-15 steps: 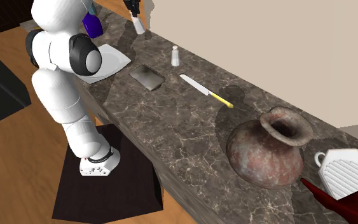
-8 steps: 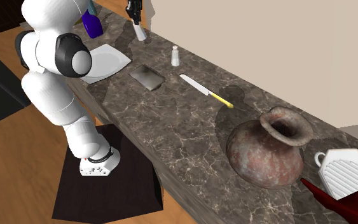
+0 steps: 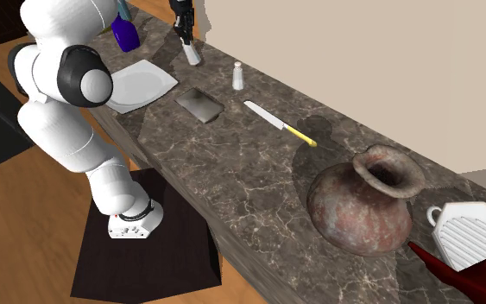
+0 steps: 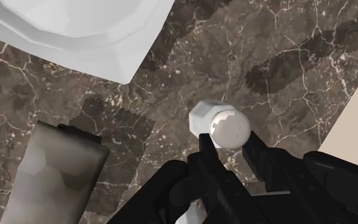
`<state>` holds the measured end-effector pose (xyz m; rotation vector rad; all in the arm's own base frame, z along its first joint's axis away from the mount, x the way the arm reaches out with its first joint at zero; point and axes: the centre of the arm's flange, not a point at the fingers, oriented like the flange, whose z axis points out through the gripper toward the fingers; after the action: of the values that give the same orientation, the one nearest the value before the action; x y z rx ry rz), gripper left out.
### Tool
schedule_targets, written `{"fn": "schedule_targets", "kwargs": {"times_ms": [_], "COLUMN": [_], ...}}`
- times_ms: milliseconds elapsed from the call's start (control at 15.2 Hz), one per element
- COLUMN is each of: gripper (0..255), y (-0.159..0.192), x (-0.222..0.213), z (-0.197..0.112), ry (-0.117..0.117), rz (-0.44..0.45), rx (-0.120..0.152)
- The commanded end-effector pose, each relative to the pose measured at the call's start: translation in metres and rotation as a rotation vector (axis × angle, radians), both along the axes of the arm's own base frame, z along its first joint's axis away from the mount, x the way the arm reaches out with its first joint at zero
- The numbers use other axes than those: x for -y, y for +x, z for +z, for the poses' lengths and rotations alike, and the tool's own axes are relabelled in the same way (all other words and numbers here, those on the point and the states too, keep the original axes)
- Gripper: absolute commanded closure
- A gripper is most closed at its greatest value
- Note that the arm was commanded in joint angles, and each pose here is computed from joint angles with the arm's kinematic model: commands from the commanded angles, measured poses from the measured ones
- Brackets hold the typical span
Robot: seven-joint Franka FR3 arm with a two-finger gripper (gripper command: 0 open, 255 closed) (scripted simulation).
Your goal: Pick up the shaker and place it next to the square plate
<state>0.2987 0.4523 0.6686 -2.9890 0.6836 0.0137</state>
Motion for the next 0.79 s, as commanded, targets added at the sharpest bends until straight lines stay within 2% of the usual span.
{"fn": "schedule_targets", "kwargs": {"times_ms": [0, 726], "gripper": [255, 255], "y": [0.002, 0.002], "x": [0.000, 0.000], "z": [-0.011, -0.070], "ry": [0.000, 0.000], "rz": [0.000, 0.000], "rx": [0.000, 0.000]}}
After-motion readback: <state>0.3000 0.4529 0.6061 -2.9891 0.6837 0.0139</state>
